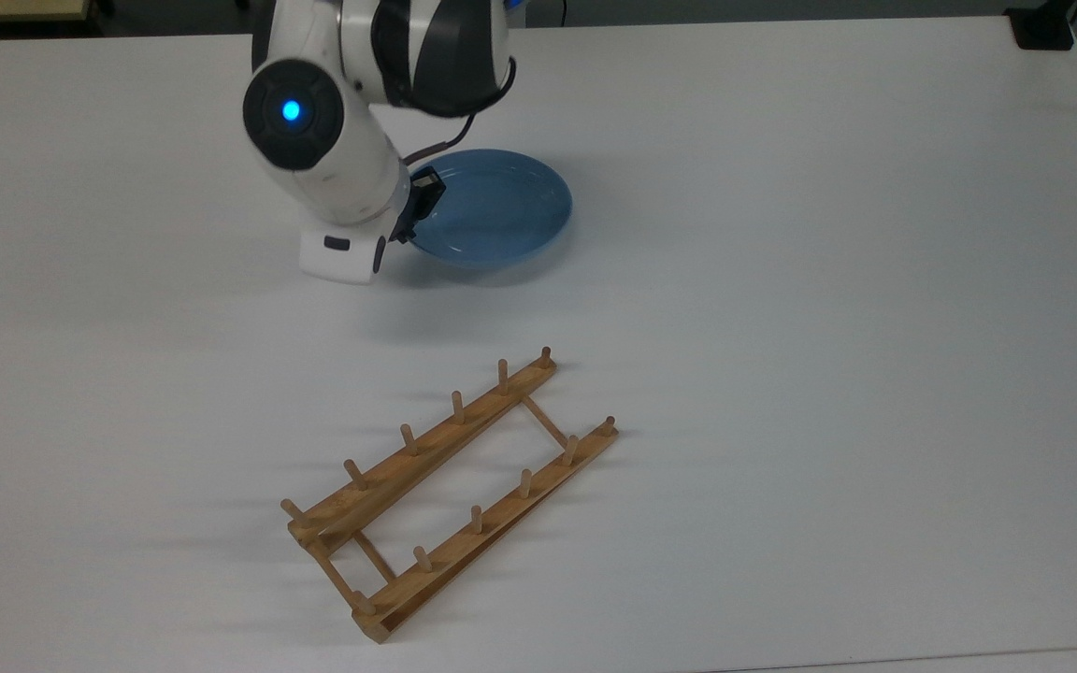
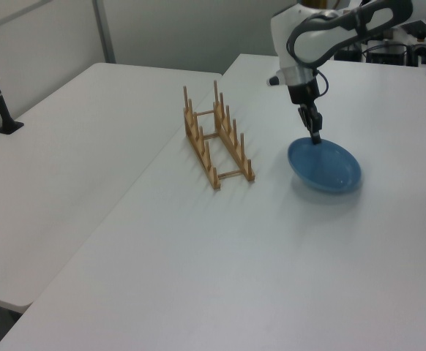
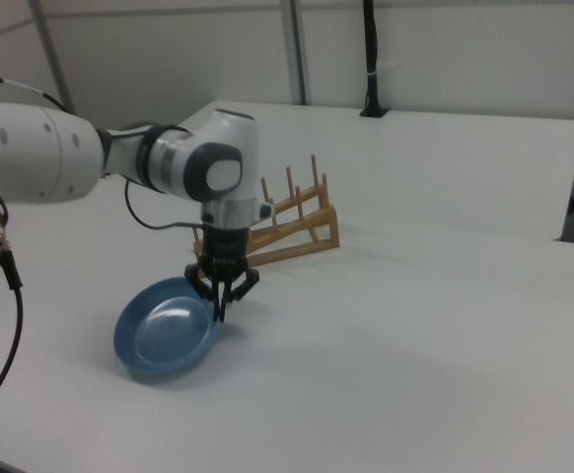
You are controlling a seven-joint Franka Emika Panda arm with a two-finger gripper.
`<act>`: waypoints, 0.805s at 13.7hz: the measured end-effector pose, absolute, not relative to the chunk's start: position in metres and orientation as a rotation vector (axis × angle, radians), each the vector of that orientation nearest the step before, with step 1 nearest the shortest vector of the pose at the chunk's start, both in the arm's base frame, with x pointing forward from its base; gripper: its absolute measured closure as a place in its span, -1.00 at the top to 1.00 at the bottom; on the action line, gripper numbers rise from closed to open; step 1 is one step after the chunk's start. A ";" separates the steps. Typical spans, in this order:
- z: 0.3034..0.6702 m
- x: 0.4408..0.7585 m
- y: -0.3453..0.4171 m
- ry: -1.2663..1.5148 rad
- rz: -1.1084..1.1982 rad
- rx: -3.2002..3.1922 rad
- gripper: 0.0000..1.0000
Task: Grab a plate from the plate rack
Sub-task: 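Carry the plate away from the rack and lower it flat onto the table, then open the gripper and raise it off the plate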
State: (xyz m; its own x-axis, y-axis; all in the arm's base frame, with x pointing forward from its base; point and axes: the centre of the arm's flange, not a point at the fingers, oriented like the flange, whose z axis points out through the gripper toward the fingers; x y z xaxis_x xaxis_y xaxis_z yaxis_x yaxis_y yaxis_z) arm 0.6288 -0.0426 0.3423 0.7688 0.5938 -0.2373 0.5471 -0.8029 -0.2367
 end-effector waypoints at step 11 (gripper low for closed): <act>0.374 0.642 -0.030 -0.545 0.535 -3.107 0.64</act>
State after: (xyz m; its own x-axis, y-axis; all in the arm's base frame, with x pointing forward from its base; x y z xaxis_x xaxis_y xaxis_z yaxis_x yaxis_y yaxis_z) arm 0.6422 -0.0303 0.3739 0.8863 0.3208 -0.3341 0.3401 -0.9404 -0.0008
